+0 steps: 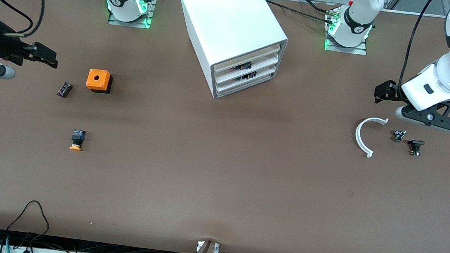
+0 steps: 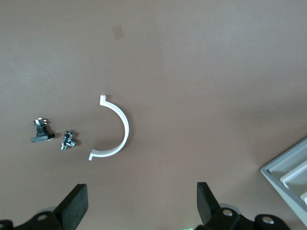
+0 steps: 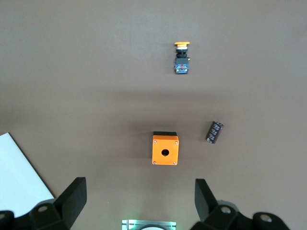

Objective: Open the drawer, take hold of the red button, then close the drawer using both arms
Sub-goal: 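Move the right gripper toward the cabinet while the left gripper reaches the drawer, then grasp the drawer handle with the left gripper while the right gripper approaches, then pull the drawer open with the left gripper while the right gripper hovers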

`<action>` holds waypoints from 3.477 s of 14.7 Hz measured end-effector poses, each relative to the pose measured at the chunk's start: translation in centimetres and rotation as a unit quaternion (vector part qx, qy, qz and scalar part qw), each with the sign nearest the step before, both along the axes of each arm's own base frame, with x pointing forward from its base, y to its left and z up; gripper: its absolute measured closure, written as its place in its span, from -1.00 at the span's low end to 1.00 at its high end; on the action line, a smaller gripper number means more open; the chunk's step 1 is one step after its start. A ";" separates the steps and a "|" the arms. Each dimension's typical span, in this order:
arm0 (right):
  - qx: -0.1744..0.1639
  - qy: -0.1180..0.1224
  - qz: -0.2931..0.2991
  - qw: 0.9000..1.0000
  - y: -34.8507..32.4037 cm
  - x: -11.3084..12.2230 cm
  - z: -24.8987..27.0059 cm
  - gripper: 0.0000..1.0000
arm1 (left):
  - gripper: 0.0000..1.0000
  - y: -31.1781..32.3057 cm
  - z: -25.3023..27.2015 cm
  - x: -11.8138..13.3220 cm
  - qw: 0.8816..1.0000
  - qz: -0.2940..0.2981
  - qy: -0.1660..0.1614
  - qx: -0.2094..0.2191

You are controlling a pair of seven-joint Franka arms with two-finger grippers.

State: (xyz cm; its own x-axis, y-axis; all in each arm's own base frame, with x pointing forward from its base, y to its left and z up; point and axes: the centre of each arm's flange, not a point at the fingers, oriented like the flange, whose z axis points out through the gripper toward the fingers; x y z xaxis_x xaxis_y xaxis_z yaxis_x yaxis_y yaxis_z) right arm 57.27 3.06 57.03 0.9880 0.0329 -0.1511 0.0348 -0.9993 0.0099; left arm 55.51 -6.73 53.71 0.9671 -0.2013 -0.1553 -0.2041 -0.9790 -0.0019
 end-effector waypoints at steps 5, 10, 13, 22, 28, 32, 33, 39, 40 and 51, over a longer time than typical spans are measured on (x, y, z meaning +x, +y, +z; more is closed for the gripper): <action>-0.008 0.008 -0.023 1.000 3.0 1.5 -3.1 -1.00 | -1.00 -3.4 -1.0 -0.9 0.996 -0.080 0.036 -0.034; -0.016 0.000 -0.062 0.998 7.0 3.0 -6.1 -1.00 | -1.00 -4.6 -2.3 -0.8 0.981 -0.118 0.060 -0.140; -0.005 0.000 -0.090 0.996 9.0 3.5 -7.5 -1.00 | -1.00 -5.6 -3.7 -0.7 0.967 -0.107 0.090 -0.213; -0.012 -0.004 -0.153 0.988 15.2 3.8 -10.7 -1.00 | -0.99 -10.8 -11.1 -0.6 0.879 -0.084 0.194 -0.428; -0.021 -0.010 -0.197 0.980 20.8 3.1 -12.4 -1.00 | -0.98 -11.4 -19.2 -3.0 0.824 -0.081 0.188 -0.528; -0.028 -0.014 -0.235 0.971 25.6 2.6 -13.3 -1.00 | -0.92 -13.2 -25.0 -6.5 0.803 -0.070 0.178 -0.564; -0.028 -0.016 -0.243 0.969 26.9 2.6 -13.5 -1.00 | -0.88 -13.5 -26.1 -7.2 0.800 -0.067 0.184 -0.567; -0.023 -0.012 -0.278 0.960 30.8 3.1 -14.7 -1.00 | -0.12 -15.6 -31.5 -9.5 0.771 -0.087 0.204 -0.597; -0.020 -0.010 -0.282 0.959 30.9 3.2 -14.8 -1.00 | -0.12 -15.9 -32.2 -9.8 0.765 -0.084 0.204 -0.605; -0.012 0.006 -0.324 0.946 35.2 1.8 -15.4 -1.00 | -0.02 -17.8 -37.2 -13.5 0.729 -0.077 0.220 -0.644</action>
